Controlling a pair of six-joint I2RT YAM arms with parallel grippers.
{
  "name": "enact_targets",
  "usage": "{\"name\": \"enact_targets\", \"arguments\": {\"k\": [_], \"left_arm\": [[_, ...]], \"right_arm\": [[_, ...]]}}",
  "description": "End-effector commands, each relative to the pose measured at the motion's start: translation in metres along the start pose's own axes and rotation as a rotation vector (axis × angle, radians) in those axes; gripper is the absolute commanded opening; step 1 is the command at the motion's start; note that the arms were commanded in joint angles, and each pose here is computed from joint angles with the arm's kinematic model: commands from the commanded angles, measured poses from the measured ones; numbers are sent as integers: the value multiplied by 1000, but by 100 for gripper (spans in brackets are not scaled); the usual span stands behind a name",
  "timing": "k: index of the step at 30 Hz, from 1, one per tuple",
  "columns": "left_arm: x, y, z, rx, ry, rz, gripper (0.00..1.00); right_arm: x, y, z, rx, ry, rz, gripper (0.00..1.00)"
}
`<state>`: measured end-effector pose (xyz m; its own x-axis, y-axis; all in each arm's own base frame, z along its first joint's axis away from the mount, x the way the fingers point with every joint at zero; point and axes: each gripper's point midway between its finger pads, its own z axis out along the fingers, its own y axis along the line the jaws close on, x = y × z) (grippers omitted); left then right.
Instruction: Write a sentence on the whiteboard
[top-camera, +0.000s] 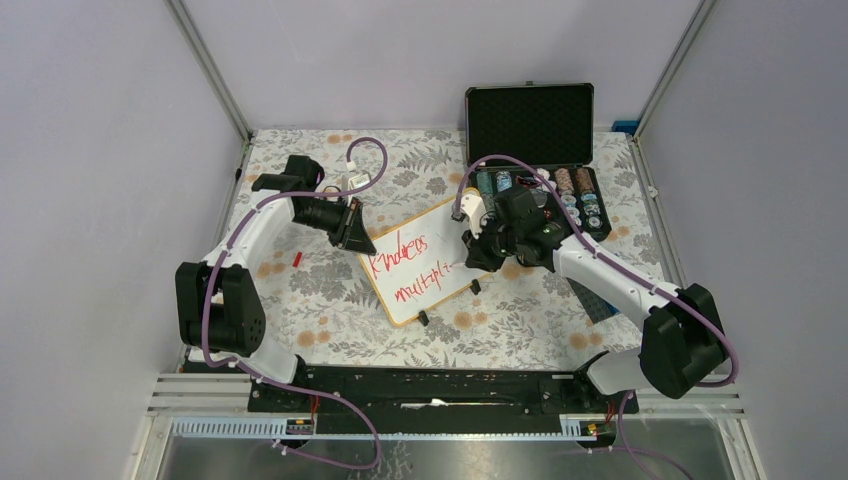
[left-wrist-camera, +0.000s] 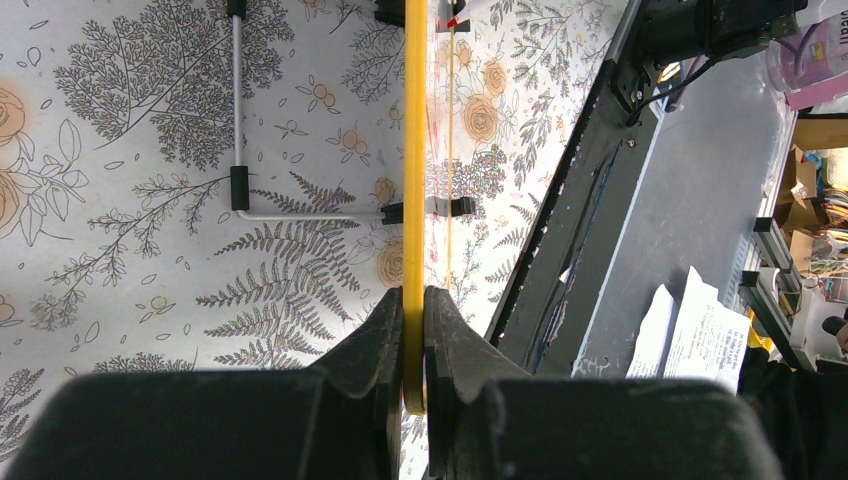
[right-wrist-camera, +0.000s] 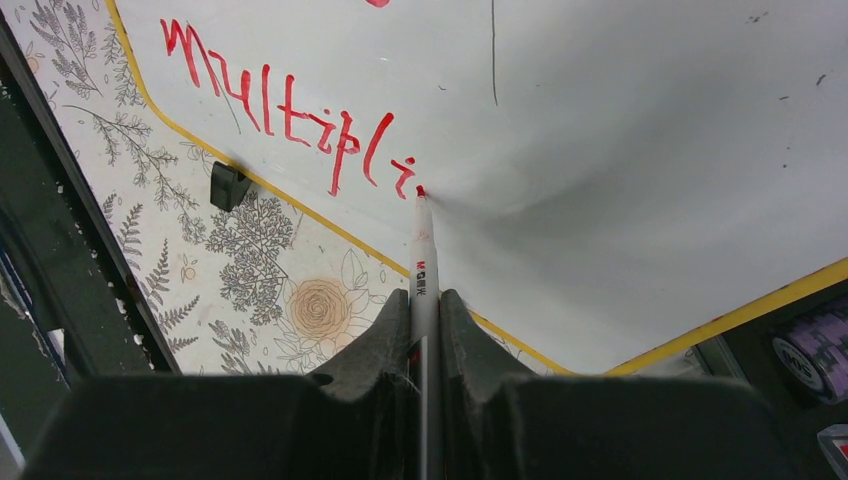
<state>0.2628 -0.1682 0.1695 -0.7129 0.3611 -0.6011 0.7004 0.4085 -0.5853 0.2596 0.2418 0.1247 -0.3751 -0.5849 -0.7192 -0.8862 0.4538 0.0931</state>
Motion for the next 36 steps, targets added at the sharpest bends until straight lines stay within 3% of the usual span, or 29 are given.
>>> {"name": "enact_targets", "arguments": {"k": [1, 36], "left_arm": [[14, 12, 10, -47, 72, 77, 0], [14, 13, 10, -46, 73, 78, 0]], "right_arm": [[-5, -20, -2, 64, -14, -25, 0], [-31, -22, -6, 16, -76, 1, 0]]}}
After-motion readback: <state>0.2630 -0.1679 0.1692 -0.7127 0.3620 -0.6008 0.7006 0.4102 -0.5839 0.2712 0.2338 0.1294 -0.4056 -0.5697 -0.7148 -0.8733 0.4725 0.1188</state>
